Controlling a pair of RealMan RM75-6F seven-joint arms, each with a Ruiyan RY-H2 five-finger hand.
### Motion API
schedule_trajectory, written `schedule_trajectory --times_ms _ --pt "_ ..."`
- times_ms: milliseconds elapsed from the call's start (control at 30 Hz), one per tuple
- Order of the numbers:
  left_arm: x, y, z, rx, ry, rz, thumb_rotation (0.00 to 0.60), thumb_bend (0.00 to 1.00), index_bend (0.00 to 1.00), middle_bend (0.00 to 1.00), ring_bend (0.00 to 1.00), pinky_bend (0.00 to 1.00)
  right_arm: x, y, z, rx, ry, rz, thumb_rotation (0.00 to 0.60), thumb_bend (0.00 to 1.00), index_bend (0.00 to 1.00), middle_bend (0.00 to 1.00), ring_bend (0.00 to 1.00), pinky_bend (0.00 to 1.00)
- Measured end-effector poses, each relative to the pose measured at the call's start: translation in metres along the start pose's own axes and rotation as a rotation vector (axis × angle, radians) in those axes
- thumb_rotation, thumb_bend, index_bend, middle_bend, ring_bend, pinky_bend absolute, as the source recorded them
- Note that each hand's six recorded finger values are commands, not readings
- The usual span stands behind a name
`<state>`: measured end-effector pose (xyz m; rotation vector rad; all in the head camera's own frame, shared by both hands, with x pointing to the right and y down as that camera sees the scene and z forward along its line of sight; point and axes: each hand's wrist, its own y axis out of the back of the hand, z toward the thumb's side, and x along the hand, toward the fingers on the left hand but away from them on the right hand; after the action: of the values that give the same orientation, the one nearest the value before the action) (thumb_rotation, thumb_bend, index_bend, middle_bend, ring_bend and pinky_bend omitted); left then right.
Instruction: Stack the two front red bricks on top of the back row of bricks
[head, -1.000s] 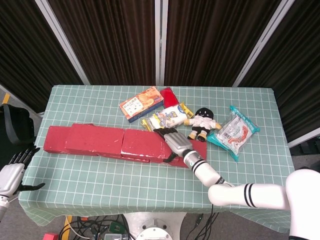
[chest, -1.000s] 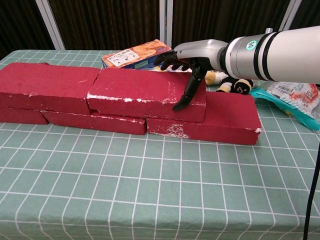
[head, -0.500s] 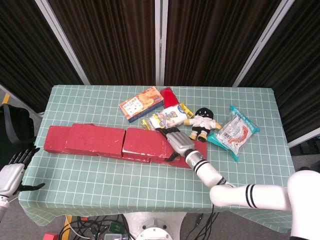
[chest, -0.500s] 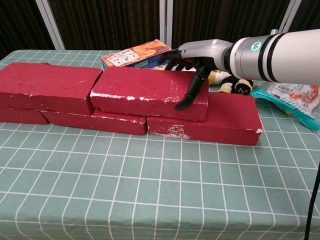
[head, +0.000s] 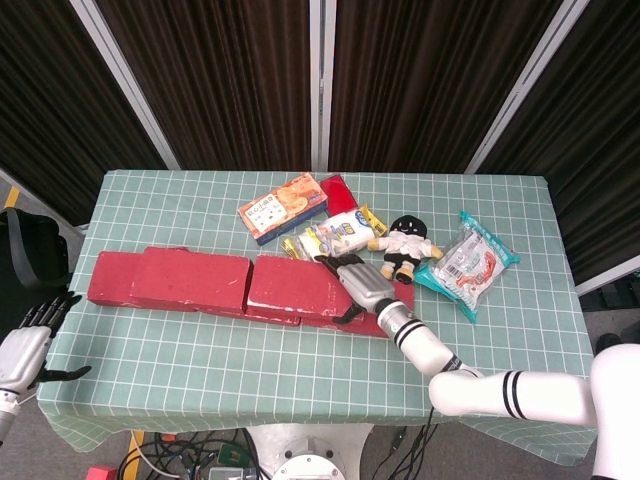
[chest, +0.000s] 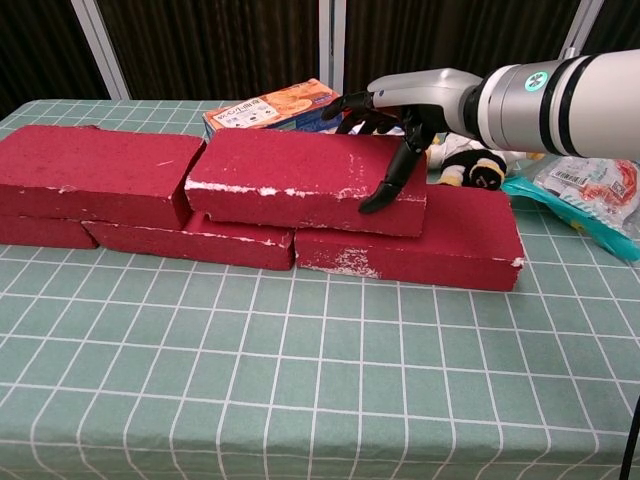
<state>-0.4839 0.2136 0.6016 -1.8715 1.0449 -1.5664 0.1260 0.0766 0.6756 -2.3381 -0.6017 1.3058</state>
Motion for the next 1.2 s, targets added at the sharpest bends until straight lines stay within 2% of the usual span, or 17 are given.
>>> schedule_trajectory --times_ms 1200 --pt "-0.002 0.0 -0.004 -0.005 0.006 0.001 0.6 0.03 0.02 0.0 0.0 0.0 -0.01 -0.012 0.006 -0.021 0.008 0.021 0.6 0.13 0.0 0.16 0.1 0.0"
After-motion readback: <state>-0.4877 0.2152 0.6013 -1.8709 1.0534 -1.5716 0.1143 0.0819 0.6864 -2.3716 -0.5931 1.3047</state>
